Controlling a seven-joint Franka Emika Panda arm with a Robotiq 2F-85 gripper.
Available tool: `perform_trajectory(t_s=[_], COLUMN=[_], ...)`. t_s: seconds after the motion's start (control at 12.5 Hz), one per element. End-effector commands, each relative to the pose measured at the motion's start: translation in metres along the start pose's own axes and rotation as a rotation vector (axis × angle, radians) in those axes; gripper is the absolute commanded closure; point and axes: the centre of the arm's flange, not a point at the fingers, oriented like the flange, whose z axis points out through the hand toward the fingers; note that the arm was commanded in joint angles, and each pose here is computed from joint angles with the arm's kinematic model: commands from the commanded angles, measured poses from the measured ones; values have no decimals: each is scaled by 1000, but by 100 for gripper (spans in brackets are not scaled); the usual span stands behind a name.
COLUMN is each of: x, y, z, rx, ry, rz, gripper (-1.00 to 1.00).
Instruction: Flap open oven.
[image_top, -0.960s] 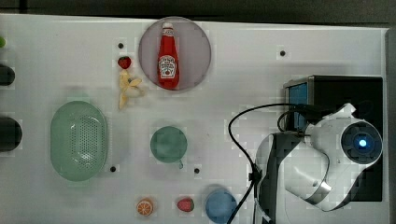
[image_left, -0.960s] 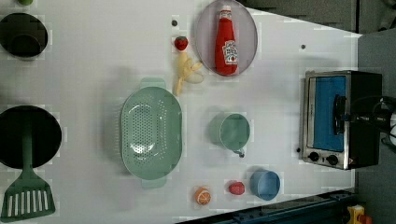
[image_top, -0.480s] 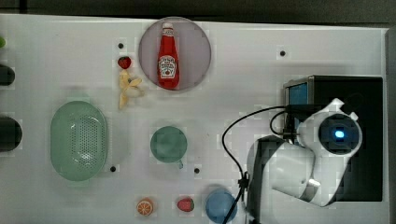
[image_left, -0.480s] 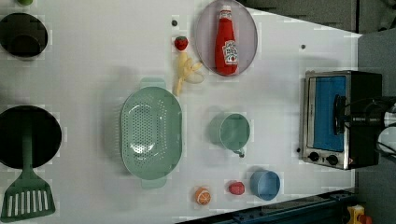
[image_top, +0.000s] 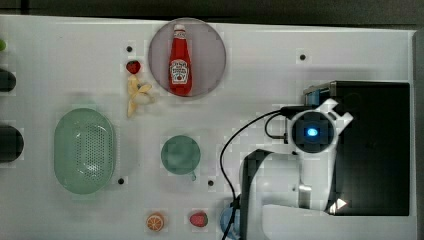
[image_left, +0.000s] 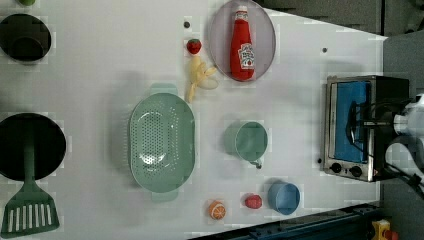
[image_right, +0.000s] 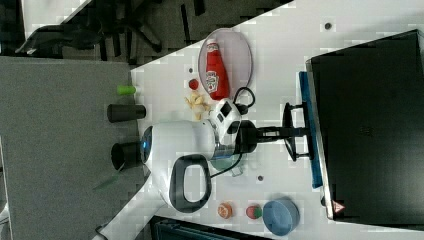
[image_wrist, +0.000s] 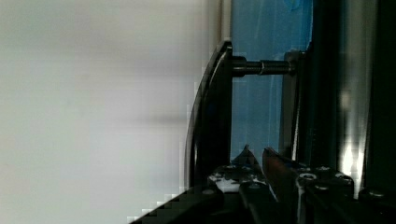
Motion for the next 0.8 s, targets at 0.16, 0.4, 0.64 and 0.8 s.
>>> perform_trajectory(t_s=[0.16,0.4,0.64,0.8], x=[10,13,14,15], y=[-83,-123,-164,-188], z=[8,27,51,68], rx=[-58,-109,-199,-260], ry=[-10,-28,-29,-28], rz=[14,39,12,54], gripper=[65,65,65,65])
